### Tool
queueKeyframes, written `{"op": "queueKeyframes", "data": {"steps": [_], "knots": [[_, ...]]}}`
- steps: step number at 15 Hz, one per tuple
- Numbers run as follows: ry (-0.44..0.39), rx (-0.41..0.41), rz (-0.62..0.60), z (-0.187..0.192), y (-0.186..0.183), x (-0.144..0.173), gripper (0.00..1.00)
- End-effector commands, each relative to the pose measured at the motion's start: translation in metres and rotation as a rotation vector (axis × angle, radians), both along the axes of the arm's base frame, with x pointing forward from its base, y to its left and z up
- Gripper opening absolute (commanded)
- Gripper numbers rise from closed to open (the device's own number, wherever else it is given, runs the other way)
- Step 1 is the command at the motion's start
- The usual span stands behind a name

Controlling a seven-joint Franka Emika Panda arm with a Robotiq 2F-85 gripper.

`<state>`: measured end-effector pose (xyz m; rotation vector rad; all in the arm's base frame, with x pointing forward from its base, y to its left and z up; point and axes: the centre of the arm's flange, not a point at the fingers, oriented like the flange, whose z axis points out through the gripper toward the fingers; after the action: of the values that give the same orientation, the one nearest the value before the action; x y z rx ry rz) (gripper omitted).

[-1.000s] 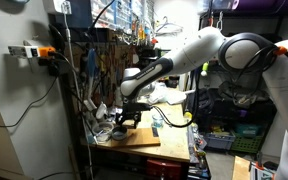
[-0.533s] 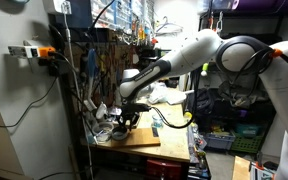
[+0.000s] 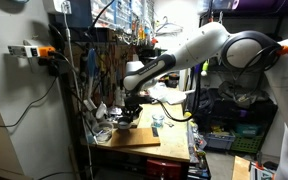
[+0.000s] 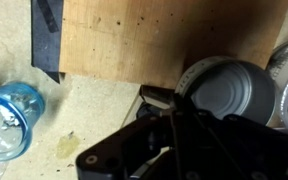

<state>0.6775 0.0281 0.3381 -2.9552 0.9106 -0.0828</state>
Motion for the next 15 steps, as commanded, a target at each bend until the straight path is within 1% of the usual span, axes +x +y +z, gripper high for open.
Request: {"op": "queueKeyframes", "data": {"steps": [1,2,6,9,15], "knots": [[-0.032,0.025,-0.009,0.030,0.000,-0.010,0.01],[-0.045,0.046,0.006,0.035,0.006,-0.007,0.01],[-0.081,0.089,0.037,0.043,0.034,0.004,0.01],[-0.120,0.121,0.038,0.048,0.050,0.017,0.01],[-0.141,0.133,0.050,0.040,0.075,0.043,0.01]]}}
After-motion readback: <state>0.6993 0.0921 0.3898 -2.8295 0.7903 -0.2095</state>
